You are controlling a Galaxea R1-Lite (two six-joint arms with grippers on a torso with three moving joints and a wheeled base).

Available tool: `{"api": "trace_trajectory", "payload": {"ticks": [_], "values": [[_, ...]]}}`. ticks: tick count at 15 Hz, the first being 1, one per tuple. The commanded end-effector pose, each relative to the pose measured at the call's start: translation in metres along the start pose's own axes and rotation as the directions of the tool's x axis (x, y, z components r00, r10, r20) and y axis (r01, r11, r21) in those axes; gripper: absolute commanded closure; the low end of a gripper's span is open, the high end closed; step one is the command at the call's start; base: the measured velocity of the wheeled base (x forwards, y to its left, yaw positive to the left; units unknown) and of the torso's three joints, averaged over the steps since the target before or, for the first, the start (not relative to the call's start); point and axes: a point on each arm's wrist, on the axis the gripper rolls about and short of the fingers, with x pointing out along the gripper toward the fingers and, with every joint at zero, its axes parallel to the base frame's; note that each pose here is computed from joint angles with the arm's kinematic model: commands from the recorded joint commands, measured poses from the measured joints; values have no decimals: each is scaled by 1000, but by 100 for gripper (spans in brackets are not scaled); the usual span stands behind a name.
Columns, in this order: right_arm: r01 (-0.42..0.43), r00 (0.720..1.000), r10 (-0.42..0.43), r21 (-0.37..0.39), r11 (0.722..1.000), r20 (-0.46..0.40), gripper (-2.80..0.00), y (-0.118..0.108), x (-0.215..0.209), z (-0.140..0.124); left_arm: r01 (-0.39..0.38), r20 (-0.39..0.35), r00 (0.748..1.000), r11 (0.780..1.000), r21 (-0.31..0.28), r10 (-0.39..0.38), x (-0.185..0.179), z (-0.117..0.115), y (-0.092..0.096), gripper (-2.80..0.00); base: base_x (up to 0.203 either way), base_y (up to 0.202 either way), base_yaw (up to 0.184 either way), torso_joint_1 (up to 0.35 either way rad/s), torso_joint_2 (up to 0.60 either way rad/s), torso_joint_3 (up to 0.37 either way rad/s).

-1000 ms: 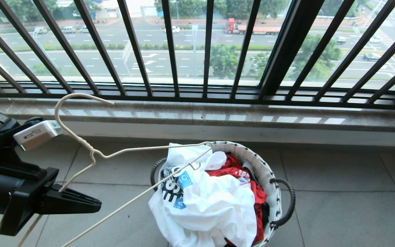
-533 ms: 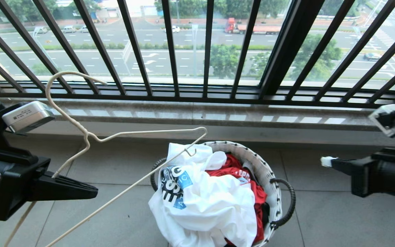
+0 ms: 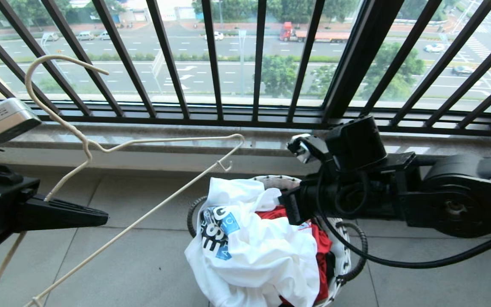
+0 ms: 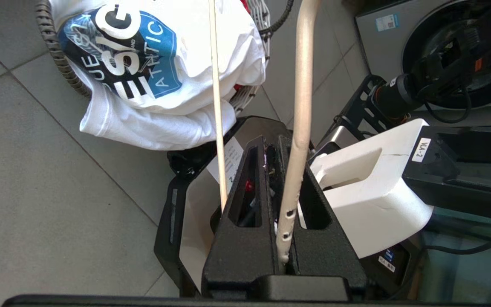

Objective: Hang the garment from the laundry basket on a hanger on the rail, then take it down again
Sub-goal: Pick up clothes from the basket

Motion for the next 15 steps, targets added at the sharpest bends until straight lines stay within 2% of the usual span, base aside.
{"api": "trace_trajectory", "payload": {"ticks": [1,3,5,7,9,11,13,15], "values": [[-65,996,63,-37,997,-59,-280,26,26,-13,-63,33,998,998,7,62,-9,1,4,0,0,0,0,0,0,0],[-106,991,100,-59,993,-93,-280,46,35,-23,-123,63,991,992,11,122,-19,2,7,0,0,0,0,0,0,0],[-100,993,95,-77,992,-70,-280,56,44,-29,-147,76,986,989,12,146,-23,3,7,0,0,0,0,0,0,0],[-26,999,23,-104,994,-29,-280,66,62,-40,-152,80,985,988,16,150,-24,3,5,0,0,0,0,0,0,0],[48,998,-52,-153,987,-24,-280,77,80,-57,-153,82,985,988,19,151,-25,3,4,0,0,0,0,0,0,0],[115,993,-119,-219,969,-4,-280,80,87,-64,-156,85,984,987,23,154,-26,3,3,0,0,0,0,0,0,0],[147,989,-142,-240,960,37,-280,80,98,-70,-155,86,985,988,25,152,-26,3,2,0,0,0,0,0,0,0],[224,974,-207,-289,931,89,-280,78,114,-79,-154,86,985,988,25,152,-26,3,2,0,0,0,0,0,0,0]]}}
